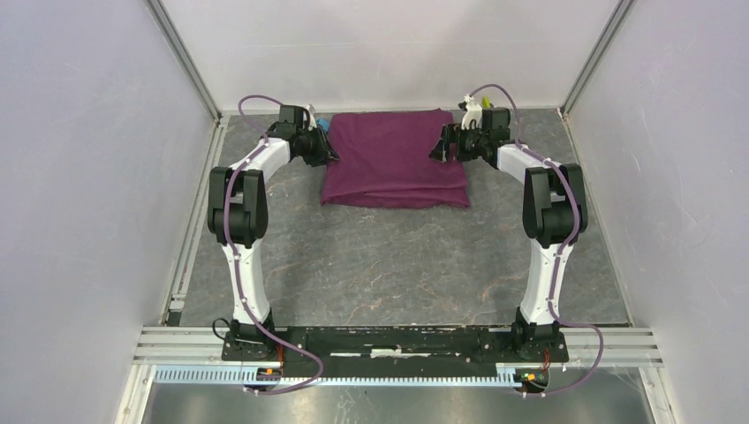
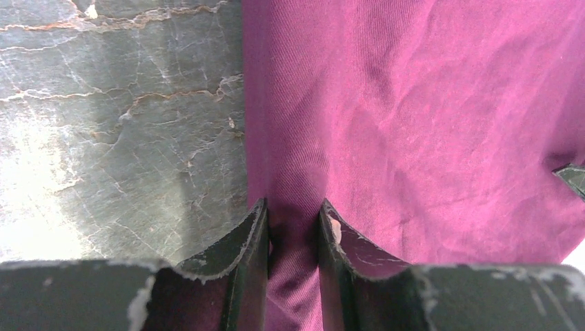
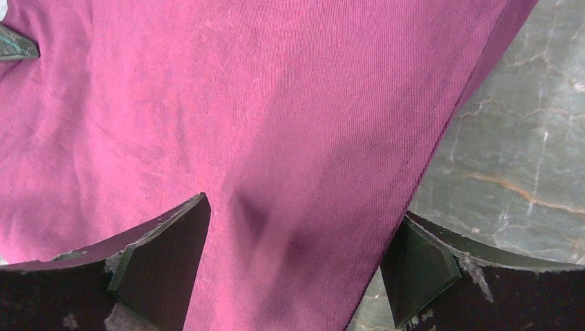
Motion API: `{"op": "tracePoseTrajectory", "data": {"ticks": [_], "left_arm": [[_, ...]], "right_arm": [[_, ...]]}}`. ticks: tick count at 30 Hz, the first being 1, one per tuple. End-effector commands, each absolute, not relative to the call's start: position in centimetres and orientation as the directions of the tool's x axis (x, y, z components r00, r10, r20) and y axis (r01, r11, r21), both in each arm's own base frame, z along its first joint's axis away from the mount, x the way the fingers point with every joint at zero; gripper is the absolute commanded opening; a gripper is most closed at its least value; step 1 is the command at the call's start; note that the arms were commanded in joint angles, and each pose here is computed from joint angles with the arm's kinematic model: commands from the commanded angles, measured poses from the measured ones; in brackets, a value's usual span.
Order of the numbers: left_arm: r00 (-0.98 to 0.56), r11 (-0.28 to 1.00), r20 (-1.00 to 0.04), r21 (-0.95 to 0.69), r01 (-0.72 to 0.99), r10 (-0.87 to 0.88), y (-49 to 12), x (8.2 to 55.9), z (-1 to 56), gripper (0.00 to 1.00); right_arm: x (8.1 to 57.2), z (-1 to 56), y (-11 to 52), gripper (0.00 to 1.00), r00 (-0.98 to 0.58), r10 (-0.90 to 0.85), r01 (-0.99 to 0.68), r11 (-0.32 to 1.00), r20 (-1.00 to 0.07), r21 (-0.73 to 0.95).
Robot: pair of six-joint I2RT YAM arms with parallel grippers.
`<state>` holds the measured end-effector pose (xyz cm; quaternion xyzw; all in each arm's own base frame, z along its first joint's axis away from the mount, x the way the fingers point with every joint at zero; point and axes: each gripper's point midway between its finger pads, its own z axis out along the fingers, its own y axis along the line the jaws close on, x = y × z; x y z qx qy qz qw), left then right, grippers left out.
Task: Open and lay out the surgical kit
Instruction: Move the surgical kit at the center of the board.
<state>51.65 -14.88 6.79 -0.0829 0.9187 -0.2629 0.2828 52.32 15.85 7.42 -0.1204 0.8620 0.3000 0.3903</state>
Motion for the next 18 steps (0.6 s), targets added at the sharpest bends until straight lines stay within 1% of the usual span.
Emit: {"op": "tracePoseTrajectory", "data": {"ticks": [1,13,18], "left_arm": [[-0.891,0.836,-0.382,-0.549,0.006,-0.244,-17.3,49.6,3.1,0.25],[-0.901,0.821,-0.370,-0.570,0.028,-0.227,-18.9,49.4,2.9,0.27],[-0.908,0.821,-0.361,-0.570,0.034,-0.214,-19.6,48.9,2.5,0.27]], "right_arm": [[54.2,11.4,18.8,0.92,-0.566,-0.021,-0.568,0.734,-0.824,0.372],[53.1,9.6,17.6,0.92,-0.585,-0.045,-0.547,0.759,-0.810,0.352],[54.0,9.8,16.5,0.91,-0.584,-0.033,-0.531,0.771,-0.811,0.351]]}}
